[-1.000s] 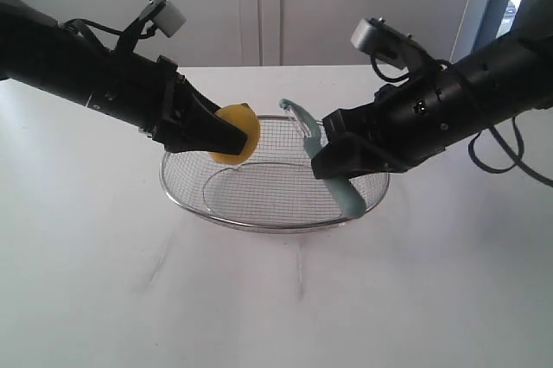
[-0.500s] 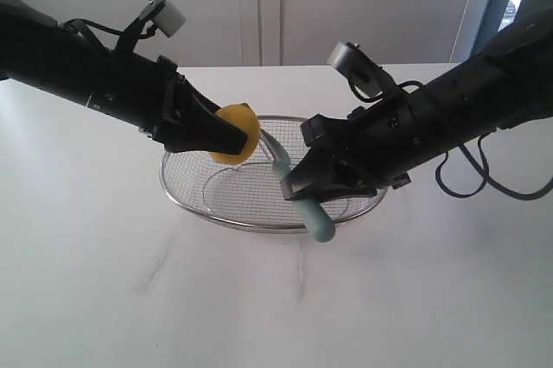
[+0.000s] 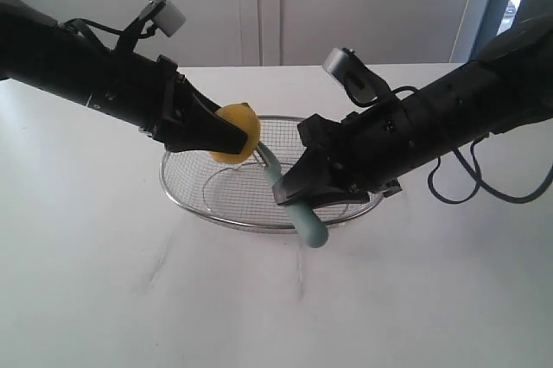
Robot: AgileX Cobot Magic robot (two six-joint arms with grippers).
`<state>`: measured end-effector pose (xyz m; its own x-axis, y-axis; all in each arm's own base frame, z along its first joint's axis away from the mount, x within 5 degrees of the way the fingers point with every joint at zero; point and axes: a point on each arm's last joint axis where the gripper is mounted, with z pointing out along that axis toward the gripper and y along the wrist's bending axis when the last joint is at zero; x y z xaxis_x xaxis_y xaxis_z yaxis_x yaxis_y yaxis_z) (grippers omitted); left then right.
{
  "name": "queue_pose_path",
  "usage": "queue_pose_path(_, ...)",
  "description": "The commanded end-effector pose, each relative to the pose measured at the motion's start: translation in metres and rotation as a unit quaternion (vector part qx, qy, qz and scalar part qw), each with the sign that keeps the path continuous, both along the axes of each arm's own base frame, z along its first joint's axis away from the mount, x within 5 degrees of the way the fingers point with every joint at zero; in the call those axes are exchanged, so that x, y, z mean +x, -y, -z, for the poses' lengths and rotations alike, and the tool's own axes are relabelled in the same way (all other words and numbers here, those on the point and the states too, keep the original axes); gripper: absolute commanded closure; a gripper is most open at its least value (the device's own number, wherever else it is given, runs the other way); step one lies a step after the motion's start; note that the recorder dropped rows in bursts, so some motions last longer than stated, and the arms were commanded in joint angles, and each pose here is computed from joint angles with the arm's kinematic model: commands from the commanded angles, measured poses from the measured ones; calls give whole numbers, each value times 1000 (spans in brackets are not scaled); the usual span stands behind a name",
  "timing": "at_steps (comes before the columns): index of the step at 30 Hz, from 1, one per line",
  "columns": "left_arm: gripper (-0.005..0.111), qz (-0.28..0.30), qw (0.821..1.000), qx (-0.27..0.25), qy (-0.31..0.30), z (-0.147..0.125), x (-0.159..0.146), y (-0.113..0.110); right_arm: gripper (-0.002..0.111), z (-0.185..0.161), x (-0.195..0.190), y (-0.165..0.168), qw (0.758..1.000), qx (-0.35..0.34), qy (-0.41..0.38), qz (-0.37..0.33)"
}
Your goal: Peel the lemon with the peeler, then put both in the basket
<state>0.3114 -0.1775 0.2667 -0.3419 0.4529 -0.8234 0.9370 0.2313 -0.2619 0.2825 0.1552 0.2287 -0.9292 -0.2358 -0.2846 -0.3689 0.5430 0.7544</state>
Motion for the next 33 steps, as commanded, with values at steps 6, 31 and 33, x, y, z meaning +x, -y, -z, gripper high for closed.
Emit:
queue_pose_path(6, 107, -1, 1000, -18, -6, -5, -2, 0, 108, -4, 5, 0, 1000, 6, 17, 22)
queue_pose_path(31, 107, -1, 1000, -18, -6, -5, -2, 0, 108, -47, 3, 9, 986, 4, 141, 89)
queue_pose_path(33, 107, -1, 1000, -18, -6, -5, -2, 0, 108, -41, 4, 10, 986, -17, 143, 81)
